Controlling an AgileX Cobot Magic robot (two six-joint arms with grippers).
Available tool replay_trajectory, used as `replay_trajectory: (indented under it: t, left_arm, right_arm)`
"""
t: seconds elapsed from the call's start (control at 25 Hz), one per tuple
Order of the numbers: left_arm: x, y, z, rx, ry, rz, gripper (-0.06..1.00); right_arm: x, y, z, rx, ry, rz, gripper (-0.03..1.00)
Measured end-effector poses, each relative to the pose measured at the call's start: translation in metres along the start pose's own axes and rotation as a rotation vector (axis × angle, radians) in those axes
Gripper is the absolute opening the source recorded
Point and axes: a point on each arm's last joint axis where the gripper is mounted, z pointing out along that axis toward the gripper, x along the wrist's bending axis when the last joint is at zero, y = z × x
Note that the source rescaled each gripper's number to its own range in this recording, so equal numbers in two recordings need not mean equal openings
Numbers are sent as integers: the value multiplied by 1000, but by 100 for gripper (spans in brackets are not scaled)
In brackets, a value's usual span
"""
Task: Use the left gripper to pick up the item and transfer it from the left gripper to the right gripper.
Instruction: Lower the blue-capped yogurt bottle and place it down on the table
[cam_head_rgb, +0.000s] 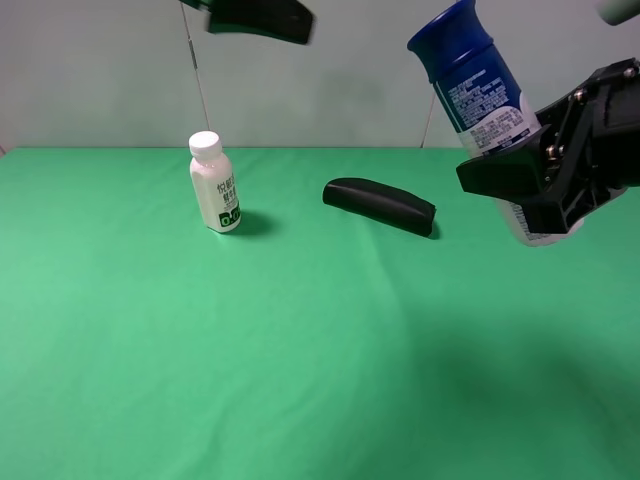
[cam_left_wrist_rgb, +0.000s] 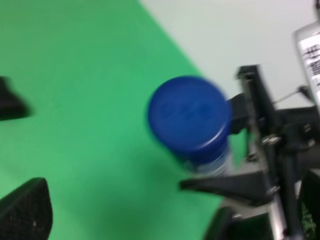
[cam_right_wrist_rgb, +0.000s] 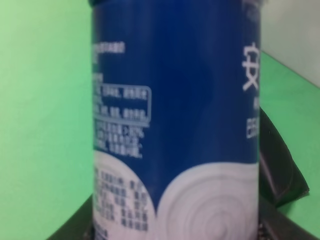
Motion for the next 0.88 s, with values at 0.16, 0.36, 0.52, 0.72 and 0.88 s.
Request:
replay_trajectory:
  t: [0.16,0.36,0.52,0.72,0.88]
  left_arm:
    - [-5,-8,-34,22,146,35,99]
    - [-9,-26,-81,55,378,45,99]
    - [-11,-39,-121,35,575,31,98]
    - [-19,-59,-168,-11,745,38,98]
    - [-25,-82,-191,-68,773,60,98]
  right_arm:
    - [0,0,0,0,0,0,5]
    - [0,0,0,0,0,0,5]
    - [0,0,0,0,0,0,5]
    - [0,0,0,0,0,18,5]
    - [0,0,0,0,0,36,5]
